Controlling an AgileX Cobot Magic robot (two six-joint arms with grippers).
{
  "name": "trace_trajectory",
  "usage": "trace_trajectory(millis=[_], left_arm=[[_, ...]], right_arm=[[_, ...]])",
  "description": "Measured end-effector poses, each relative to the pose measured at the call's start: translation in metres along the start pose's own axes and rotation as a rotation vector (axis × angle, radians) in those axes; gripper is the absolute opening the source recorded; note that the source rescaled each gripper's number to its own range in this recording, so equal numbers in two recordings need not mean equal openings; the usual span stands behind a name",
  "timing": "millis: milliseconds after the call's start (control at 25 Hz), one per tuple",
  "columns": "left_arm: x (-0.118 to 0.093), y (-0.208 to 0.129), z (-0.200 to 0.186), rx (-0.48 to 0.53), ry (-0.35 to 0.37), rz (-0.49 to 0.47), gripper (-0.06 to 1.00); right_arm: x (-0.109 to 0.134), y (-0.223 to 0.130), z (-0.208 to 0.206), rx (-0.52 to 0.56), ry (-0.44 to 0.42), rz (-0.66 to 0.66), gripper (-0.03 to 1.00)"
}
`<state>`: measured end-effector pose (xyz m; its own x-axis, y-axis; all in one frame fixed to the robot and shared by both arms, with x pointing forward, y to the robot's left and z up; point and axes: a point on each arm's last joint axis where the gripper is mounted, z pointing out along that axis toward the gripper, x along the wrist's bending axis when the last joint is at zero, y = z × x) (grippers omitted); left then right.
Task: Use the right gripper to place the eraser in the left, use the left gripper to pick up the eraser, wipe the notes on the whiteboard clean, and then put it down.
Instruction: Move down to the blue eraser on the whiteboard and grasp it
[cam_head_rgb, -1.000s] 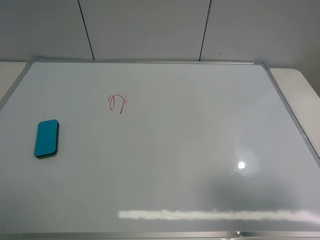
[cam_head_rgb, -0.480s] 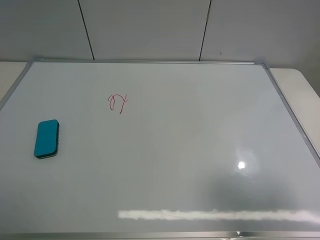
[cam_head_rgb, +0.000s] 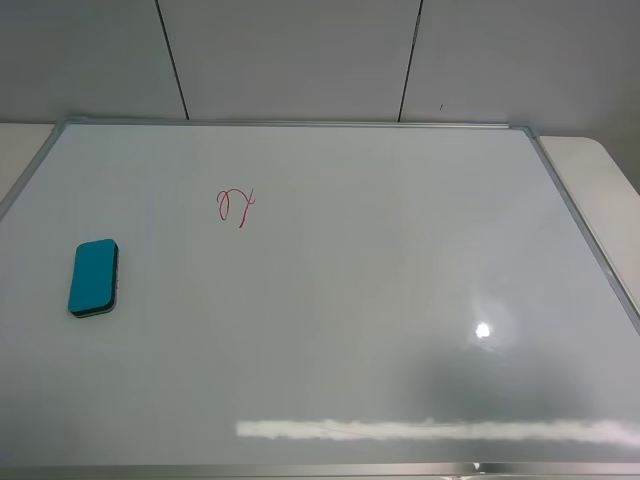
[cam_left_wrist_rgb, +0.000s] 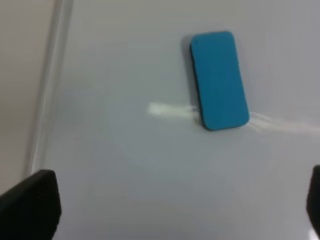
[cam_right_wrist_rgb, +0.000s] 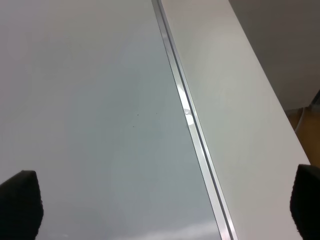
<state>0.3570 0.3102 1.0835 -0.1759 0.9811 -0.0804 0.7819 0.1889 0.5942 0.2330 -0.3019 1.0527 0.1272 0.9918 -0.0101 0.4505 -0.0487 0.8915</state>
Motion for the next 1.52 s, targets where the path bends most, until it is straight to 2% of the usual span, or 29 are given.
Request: trace_trajectory(millis=[280,560,760,920,1120,1520], left_arm=[[-0.005,0.035,0.046,0.201,0.031,-0.085,1.0],[-0.007,0.043,0.087,0.343,0.042,-0.134,1.0],[-0.013,0.044,0.105,0.38,0.04,-0.112,1.0],[-0.03,0.044,0.117,0.369,0.023,-0.059,1.0],[-0.049,0.041,0.141,0.39,0.003,-0.061,1.0],[-0.053,0.033,0.199,0.443,0.018,-0.068,1.0]], right_arm=[[0.0,0.0,0.0,0.0,0.0,0.0,1.0],[0.0,0.0,0.0,0.0,0.0,-0.002,1.0],[0.0,0.0,0.0,-0.001,0.0,-0.002,1.0],[0.0,0.0,0.0,-0.003,0.0,-0.002,1.0],[0.0,0.0,0.0,-0.004,0.0,-0.002,1.0],[0.0,0.0,0.0,-0.004,0.0,-0.002,1.0]])
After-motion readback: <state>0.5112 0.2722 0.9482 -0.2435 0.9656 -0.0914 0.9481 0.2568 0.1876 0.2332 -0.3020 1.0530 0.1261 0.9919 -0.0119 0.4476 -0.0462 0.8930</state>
